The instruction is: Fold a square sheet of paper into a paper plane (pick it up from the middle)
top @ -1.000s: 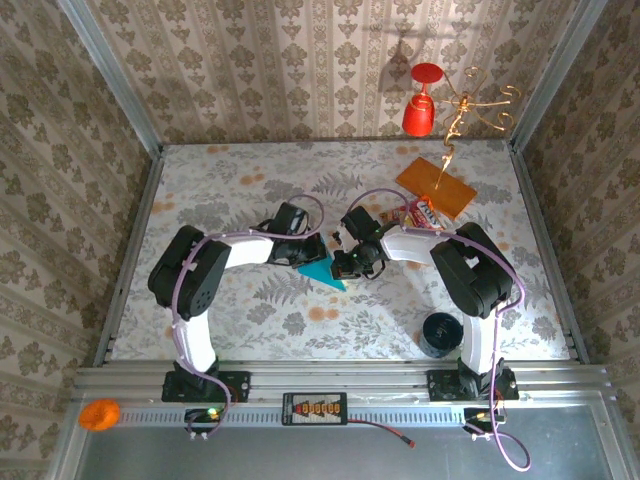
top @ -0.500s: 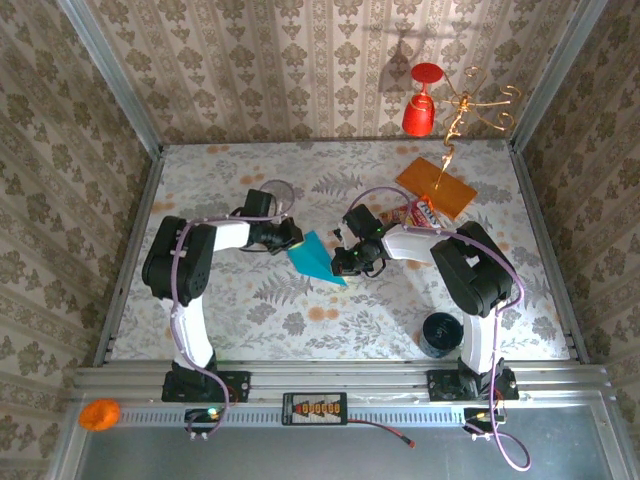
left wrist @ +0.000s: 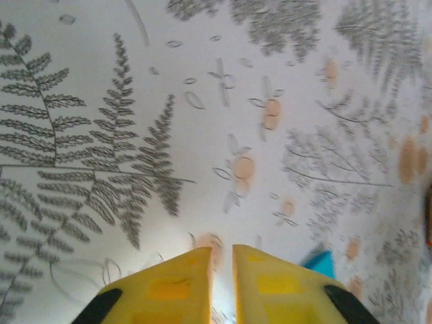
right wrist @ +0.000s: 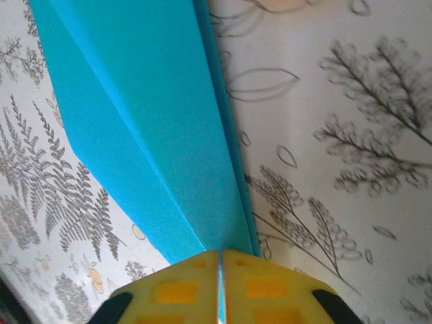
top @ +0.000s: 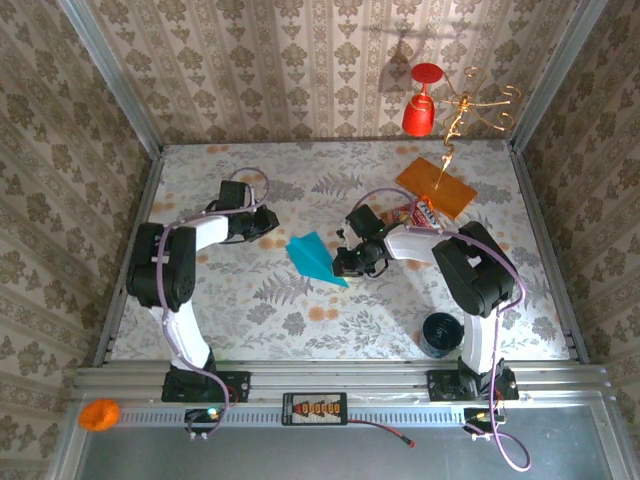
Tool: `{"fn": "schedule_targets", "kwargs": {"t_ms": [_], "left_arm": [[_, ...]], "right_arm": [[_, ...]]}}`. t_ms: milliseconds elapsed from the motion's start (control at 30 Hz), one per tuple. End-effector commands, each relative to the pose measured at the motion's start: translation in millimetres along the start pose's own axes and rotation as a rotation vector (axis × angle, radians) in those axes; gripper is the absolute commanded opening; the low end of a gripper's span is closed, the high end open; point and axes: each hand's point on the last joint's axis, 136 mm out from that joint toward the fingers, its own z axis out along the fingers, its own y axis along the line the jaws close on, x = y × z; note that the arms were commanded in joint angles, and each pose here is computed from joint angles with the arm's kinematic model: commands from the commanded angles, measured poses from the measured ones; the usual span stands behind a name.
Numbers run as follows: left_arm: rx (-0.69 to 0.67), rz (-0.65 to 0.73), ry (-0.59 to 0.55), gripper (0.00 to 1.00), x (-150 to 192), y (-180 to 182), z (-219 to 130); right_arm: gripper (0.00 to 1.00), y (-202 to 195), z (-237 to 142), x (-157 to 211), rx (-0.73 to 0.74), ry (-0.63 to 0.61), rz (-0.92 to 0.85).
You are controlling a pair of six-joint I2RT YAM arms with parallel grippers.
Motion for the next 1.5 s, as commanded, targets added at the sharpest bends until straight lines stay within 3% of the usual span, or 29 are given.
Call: {"fn": "schedule_targets", "kwargs": {"t_ms": [0,167,367,767,1067,1267,1467], "left_arm": [[0.014,0.029,-0.066,0.25,-3,-22,-26],[0.01,0.022,-0.093,0.46,18,-29,-40],[0.006,-0.004,-0.096,0.61,46,-28,-47],[0.048,0.019,-0.062,0.83,72,-37,-37],[0.089,0.044,-0.072,0.89,70,-48,-37],[0.167,0.067,-0.082,0.89,67,-65,-43],[0.327,0.122,-0.111,0.89,59,-108,-62]], "right_arm": [[0.24,24,-28,-22,-0.11,-0.09,0.009],[0.43,29,-46,-51,-0.149,-0.19,-0.039],[0.46,18,-40,-67,-0.114,-0.173,-0.112],[0.37,25,-19,-73,-0.207,-0.09,-0.2],[0.15,30,-16,-73,-0.25,-0.083,-0.211],[0.07,46,-38,-84,-0.279,-0.165,-0.229],[0.07,65,-86,-105,-0.356,-0.327,-0.176]]}}
